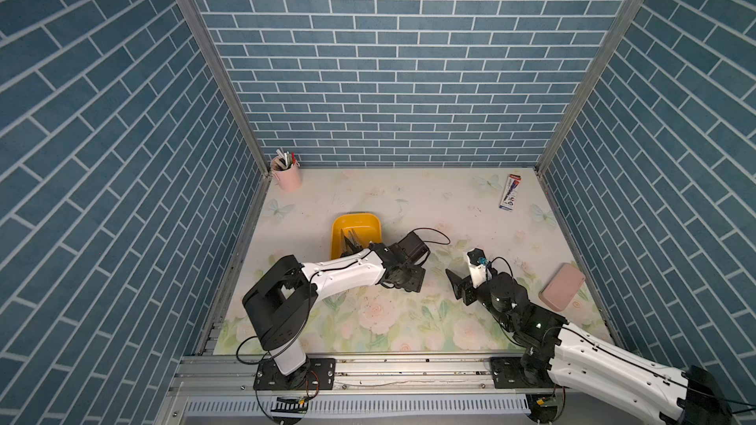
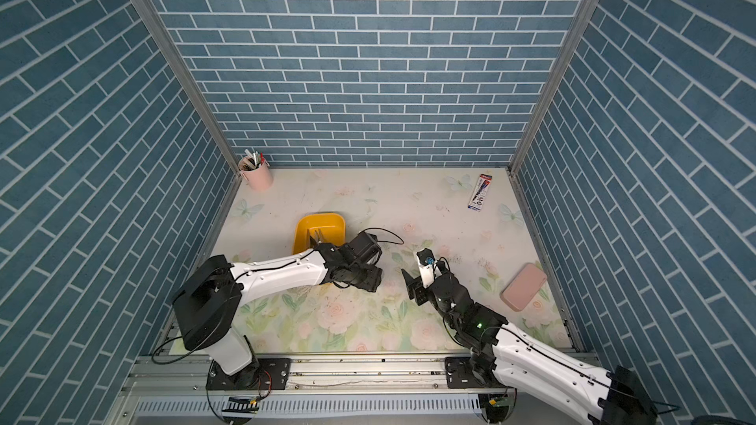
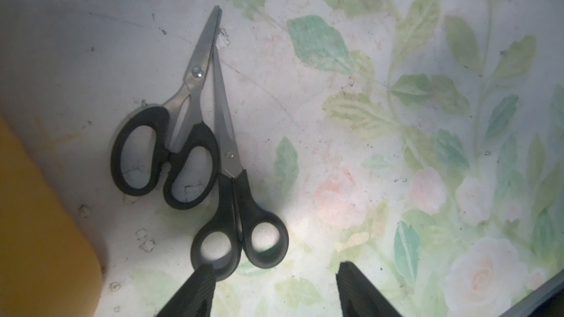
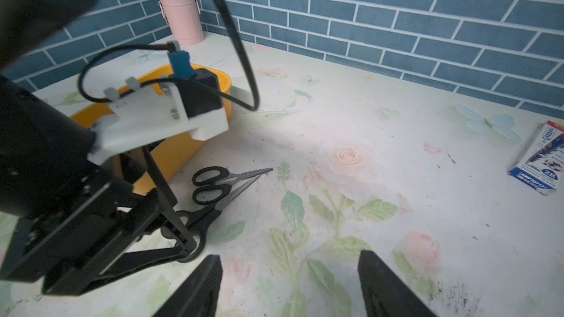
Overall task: Put the scissors into the storage box
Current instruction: Pick up the scissors from the center of the board.
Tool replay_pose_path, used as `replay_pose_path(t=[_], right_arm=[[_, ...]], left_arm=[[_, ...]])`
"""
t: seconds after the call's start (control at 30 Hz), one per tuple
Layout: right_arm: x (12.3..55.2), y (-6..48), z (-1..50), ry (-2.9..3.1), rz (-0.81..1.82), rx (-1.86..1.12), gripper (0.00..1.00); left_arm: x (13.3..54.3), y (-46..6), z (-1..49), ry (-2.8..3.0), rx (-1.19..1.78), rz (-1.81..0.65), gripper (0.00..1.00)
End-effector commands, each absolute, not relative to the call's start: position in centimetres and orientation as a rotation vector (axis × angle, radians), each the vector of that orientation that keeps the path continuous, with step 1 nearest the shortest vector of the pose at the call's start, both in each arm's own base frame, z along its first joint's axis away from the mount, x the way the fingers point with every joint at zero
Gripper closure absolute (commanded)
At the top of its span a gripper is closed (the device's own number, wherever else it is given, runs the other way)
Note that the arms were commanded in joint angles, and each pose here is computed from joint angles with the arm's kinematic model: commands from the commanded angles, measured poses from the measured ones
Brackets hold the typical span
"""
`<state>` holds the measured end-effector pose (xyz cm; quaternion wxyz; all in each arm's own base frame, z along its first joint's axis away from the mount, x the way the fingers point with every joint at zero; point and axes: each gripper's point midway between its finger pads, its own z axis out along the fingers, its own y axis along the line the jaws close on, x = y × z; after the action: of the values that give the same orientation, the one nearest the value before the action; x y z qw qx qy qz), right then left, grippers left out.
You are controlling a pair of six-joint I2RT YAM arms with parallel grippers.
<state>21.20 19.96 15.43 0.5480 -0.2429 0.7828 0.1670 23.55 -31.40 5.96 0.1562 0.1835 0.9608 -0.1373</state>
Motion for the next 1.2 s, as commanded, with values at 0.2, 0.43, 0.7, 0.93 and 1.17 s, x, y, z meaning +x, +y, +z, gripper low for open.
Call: replay_pose_path(t=[0.2,0.43,0.7,0.93,1.17], right_arm=[[20.9,19.1,13.0,1.889,0.387,-0.545,0.26],[20.9,18.2,13.5,1.847,0.392,-0.492,0.25],[20.6,18.5,13.4,1.835,0.417,-0.511,0.25],[20.8,18.8,13.0,1.854,0.407,-0.527,0.26],[20.9,18.9,12.8,1.864,0.396,-0.527,0.26]], left_arm=[[23.2,-31.1,4.6,2.817,0.587,-0.285,0.43],[22.8,-29.5,4.3,2.833,0.55,-0.228,0.5],[23.0,-29.4,2.4,2.853,0.553,-0.199,0.53],[23.6,-29.5,1.7,2.847,0.541,-0.184,0.55],[23.6,-29.1,0.5,2.862,0.554,-0.153,0.56]])
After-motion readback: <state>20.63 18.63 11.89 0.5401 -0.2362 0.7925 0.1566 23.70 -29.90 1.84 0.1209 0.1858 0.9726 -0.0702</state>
